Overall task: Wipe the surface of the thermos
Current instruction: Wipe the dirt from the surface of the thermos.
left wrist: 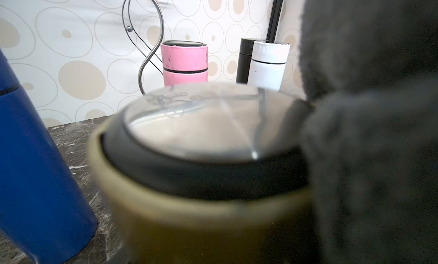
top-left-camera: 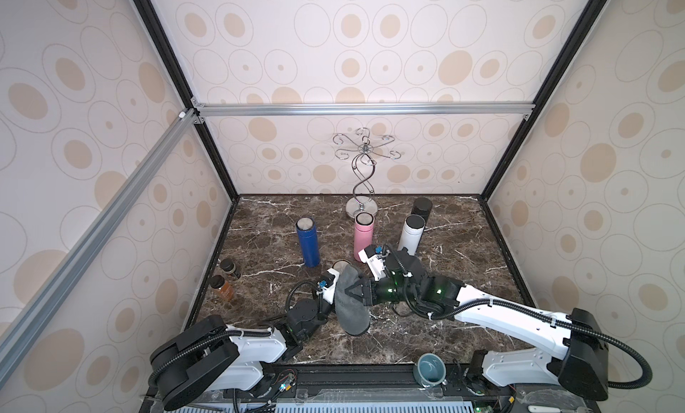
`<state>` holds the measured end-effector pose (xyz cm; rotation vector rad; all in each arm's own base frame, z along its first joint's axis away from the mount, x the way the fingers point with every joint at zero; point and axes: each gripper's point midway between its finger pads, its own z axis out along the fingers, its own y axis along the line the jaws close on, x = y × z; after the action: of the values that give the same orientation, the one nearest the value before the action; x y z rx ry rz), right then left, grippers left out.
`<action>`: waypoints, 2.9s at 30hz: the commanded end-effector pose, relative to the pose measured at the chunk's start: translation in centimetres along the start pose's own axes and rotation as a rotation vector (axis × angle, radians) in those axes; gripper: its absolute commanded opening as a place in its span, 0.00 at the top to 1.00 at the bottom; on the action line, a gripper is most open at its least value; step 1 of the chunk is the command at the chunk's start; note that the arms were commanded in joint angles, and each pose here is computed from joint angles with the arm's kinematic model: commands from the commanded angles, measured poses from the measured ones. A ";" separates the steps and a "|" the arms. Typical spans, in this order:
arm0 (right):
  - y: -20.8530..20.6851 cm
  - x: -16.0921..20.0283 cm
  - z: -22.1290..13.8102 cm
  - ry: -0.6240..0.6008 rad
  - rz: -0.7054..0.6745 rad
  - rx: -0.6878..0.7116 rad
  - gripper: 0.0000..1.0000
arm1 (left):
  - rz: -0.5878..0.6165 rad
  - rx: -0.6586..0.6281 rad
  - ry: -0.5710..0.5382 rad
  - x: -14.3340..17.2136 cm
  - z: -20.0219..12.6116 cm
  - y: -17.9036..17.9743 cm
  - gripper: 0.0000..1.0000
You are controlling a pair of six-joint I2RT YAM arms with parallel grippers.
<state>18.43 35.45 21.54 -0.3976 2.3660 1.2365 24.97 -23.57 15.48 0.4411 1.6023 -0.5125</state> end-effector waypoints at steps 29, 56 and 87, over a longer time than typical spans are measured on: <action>-2.8 6.3 3.4 -0.408 -0.704 0.342 1.00 | -0.002 -0.016 -0.011 -0.8 -0.1 0.3 1.00; -6.1 7.2 -1.1 -0.328 -0.541 0.282 1.00 | -0.077 0.071 -0.112 -5.5 -0.9 -1.2 1.00; 4.3 -1.0 3.6 -0.551 -0.730 0.266 1.00 | -0.317 -0.119 -0.146 -15.7 0.0 1.1 1.00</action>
<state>17.62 40.36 21.41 -0.7241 1.6958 0.5802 27.16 -22.83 27.27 0.1288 1.6507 -0.6028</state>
